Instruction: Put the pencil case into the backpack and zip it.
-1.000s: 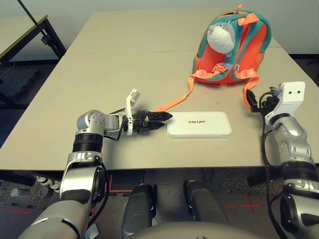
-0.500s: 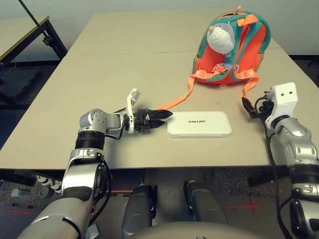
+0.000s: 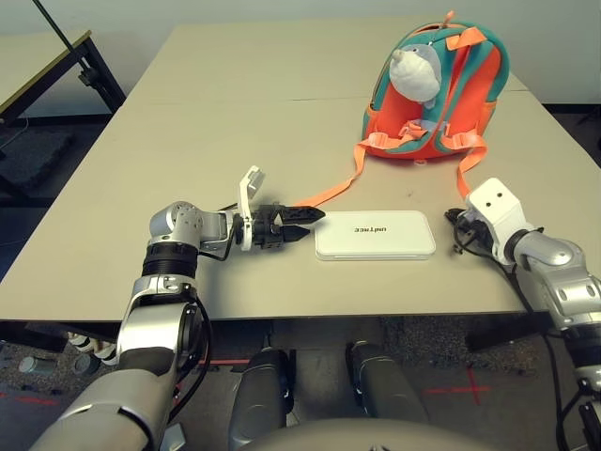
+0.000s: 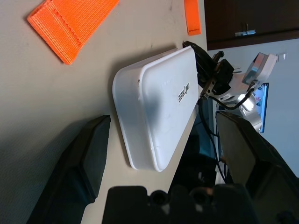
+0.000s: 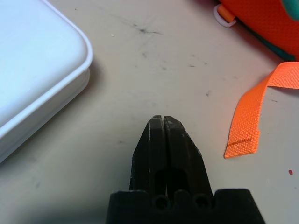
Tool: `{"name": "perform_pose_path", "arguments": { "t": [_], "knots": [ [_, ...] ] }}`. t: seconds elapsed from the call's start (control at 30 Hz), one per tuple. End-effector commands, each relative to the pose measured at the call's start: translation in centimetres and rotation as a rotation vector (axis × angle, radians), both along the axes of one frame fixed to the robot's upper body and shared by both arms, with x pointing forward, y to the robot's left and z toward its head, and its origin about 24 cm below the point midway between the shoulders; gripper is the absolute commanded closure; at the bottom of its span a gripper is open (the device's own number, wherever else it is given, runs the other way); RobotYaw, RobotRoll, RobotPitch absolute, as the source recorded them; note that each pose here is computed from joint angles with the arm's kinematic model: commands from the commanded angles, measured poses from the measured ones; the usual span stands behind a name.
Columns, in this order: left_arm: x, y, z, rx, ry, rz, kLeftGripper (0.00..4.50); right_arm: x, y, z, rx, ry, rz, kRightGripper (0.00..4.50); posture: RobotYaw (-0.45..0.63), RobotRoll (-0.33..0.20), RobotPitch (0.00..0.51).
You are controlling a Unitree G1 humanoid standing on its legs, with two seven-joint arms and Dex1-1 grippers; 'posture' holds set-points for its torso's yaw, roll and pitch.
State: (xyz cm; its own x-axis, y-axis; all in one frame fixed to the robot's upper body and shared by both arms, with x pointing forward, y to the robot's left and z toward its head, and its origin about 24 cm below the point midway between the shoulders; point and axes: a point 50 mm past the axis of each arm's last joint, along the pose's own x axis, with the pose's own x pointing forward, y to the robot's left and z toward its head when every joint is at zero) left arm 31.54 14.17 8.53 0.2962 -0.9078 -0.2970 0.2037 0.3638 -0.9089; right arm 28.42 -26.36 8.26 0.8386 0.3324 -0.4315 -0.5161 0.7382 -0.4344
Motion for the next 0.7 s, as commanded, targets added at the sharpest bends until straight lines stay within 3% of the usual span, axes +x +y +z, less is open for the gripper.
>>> {"name": "perform_pose_path", "arguments": {
  "t": [0.03,0.3,0.53,0.7],
  "knots": [
    [-0.4,0.2,-0.9,0.073,0.057,-0.005,0.0,-0.5,0.5,-0.6,-0.03,0.058,0.049,4.48,-0.25,0.0,0.106],
    [-0.6,0.1,-1.1,0.08,0.078,-0.009,0.0,-1.3,2.0,-1.0,0.004,0.152,0.119,4.48,-0.24,0.0,0.107],
    [-0.7,-0.3,-0.8,0.071,0.091,-0.027,0.0,-1.3,5.5,-1.0,0.303,0.23,0.097,4.48,-0.25,0.0,0.109],
    [-1.1,-0.7,-0.8,0.072,0.107,-0.06,0.0,-0.8,7.6,-0.8,0.413,0.244,0.06,4.48,-0.25,0.0,0.109]
  ]
}}
